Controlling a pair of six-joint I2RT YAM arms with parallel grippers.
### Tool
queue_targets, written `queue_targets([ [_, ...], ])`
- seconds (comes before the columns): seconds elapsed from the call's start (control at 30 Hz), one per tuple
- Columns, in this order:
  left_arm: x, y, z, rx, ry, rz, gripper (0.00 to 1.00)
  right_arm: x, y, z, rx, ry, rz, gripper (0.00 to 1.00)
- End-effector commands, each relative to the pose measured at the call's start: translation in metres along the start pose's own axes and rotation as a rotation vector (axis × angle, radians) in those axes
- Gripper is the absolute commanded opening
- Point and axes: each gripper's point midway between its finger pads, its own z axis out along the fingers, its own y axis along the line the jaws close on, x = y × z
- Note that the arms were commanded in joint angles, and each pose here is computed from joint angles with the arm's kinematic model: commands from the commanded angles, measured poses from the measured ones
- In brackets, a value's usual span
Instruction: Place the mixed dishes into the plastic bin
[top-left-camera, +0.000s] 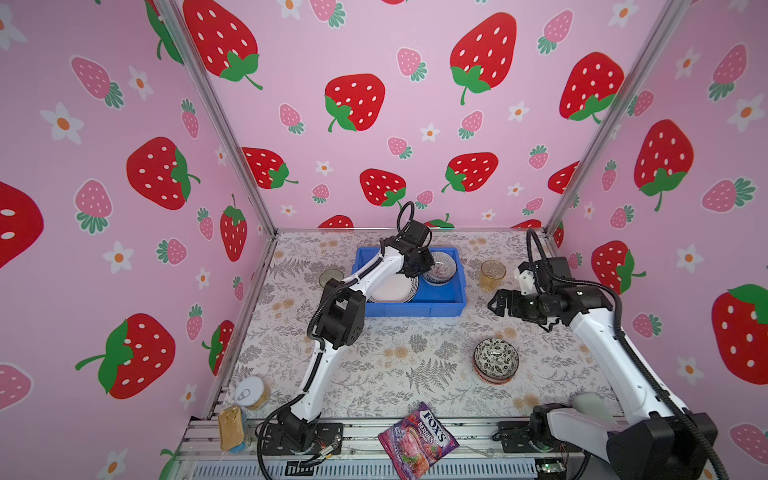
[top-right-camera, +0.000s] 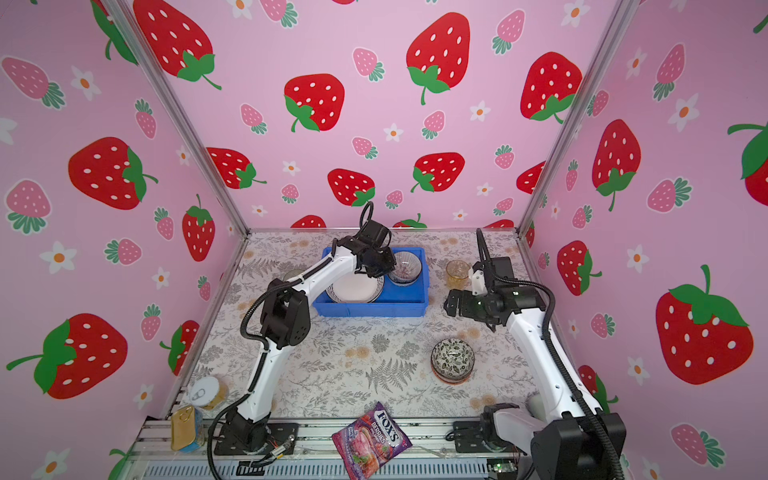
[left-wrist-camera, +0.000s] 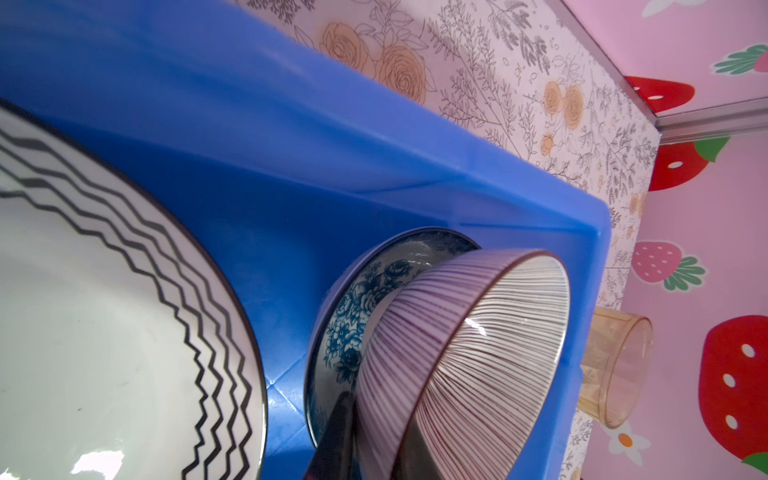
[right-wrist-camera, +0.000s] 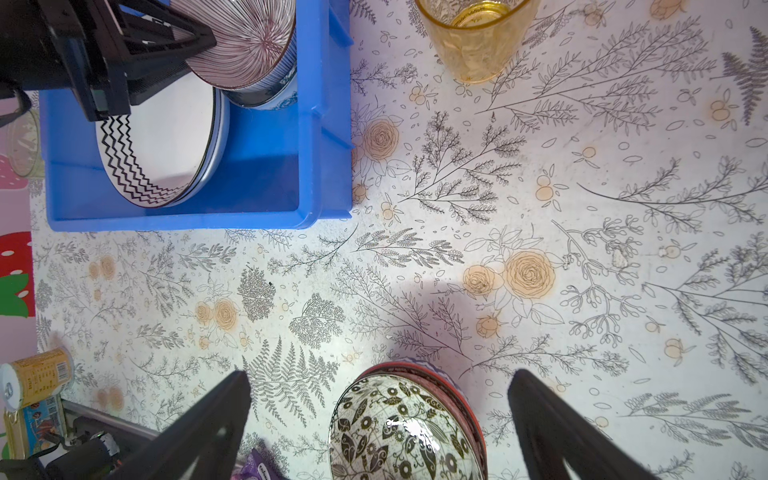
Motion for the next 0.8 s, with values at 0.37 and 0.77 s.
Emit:
queue_targets([
  [0.37, 0.002, -0.0074, -0.0068, 0.028, 0.024, 0.004, 0.22, 0.0063, -0.0031, 0.0002, 0.0, 0.013, -0.004, 0.99],
  [0.77, 0.005, -0.0039, -0.009, 0.023, 0.047, 0.018, 0.3, 0.005, -0.0017, 0.0025, -0.008, 0.016, -0.003, 0.99],
])
